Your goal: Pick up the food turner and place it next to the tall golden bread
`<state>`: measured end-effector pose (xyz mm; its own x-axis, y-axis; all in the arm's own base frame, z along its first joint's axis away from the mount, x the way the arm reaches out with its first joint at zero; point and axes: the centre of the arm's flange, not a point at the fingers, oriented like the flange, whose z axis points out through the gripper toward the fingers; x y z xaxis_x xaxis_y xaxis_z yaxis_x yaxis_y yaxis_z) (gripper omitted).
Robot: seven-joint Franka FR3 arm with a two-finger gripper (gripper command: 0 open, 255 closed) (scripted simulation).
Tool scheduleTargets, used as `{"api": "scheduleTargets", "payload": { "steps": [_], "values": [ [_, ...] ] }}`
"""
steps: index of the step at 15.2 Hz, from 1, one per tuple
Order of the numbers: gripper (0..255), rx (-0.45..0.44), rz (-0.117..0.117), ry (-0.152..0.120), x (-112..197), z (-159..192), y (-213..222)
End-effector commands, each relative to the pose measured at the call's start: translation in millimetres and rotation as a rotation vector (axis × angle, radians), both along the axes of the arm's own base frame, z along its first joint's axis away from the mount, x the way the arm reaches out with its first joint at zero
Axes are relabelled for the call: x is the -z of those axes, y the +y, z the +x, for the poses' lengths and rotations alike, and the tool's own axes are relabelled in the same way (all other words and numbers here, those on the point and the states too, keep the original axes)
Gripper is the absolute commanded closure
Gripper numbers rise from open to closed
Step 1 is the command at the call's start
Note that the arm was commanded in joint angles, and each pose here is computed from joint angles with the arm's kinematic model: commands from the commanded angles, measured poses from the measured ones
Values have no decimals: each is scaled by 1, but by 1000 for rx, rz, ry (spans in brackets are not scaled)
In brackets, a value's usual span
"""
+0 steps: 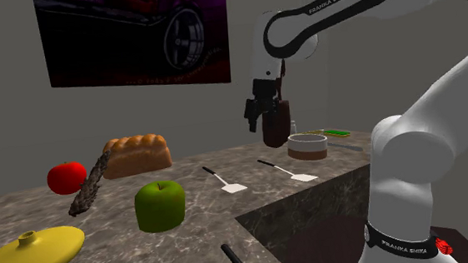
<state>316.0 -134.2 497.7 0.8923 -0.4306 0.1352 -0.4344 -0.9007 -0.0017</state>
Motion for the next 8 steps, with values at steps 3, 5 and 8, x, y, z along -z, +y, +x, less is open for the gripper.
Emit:
{"api": "scheduleTargets", "payload": {
  "steps": [3,5,8],
  "values": [
    [0,91,12,19,41,-9,-37],
    [0,136,18,29,60,-15,-53],
    [0,203,28,43,89,-25,-77]
  ]
}}
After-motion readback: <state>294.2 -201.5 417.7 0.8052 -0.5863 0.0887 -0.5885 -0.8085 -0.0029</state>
